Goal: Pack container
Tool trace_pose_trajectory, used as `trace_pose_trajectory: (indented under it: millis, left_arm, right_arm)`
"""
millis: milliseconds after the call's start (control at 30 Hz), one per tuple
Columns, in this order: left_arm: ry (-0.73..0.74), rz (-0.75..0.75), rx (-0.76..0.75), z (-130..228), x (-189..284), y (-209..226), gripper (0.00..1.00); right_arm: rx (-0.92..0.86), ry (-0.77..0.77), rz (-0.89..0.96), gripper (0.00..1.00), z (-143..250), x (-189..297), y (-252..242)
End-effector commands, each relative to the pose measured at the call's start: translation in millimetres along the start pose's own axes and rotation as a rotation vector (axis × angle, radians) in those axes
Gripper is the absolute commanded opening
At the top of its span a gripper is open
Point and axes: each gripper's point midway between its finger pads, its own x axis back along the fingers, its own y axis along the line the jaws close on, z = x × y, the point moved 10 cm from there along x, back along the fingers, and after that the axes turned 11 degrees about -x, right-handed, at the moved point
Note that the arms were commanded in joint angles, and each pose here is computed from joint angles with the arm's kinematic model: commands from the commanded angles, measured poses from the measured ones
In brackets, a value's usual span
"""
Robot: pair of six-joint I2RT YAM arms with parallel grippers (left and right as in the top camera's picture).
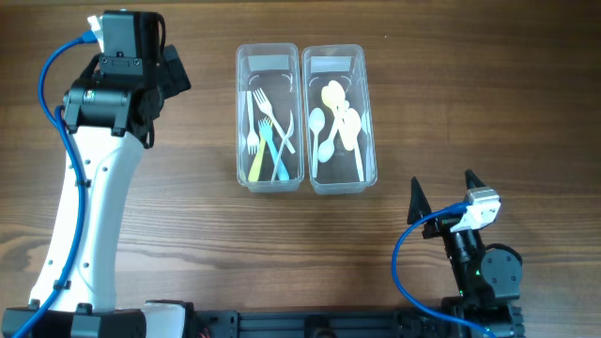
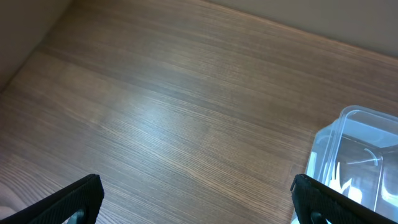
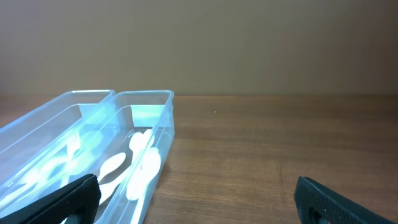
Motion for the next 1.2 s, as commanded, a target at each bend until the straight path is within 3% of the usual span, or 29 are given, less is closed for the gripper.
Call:
trace_pose_trajectory:
  millis: [0,1167]
  left_arm:
    - [-0.003,-0.022,0.006,0.1,-0.6,2.8,1.0]
    - [-0.003,-0.022,0.006,0.1,-0.6,2.8,1.0]
  right_arm:
    - [0.019,-0.031,0.019,1.0,-2.7,0.9,-1.5]
    - [0.011,-0.021,0.021,1.0,-1.4,0.2,-1.9]
